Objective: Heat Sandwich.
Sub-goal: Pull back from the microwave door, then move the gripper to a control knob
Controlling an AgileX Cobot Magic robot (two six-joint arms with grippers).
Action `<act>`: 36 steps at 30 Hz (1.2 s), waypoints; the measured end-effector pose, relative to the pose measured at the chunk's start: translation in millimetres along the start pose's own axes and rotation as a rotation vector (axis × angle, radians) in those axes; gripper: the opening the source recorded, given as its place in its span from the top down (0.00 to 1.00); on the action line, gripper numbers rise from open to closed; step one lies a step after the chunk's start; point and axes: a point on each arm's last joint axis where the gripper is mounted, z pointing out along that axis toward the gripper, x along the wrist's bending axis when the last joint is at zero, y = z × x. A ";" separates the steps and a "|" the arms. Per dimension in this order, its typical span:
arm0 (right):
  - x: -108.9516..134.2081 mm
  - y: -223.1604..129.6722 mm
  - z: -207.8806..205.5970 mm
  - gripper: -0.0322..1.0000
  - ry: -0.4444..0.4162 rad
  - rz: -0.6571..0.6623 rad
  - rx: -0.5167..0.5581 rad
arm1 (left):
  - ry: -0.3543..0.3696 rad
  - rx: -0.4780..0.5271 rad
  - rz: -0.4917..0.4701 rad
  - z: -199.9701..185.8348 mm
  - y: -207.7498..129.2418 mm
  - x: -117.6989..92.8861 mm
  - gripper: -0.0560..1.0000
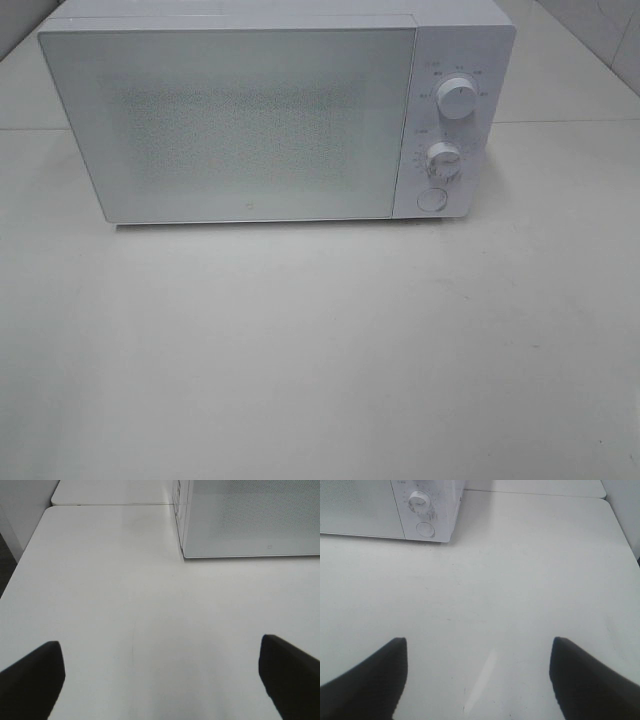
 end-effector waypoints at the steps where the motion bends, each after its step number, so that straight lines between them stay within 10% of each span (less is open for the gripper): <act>1: 0.0 0.0 0.0 0.23 0.000 0.000 0.000 | 0.000 0.000 0.000 0.0 0.0 0.0 0.01; 36: -0.1 10.3 -9.1 0.23 0.003 0.003 -0.068 | 0.000 0.000 0.000 0.0 0.0 0.0 0.01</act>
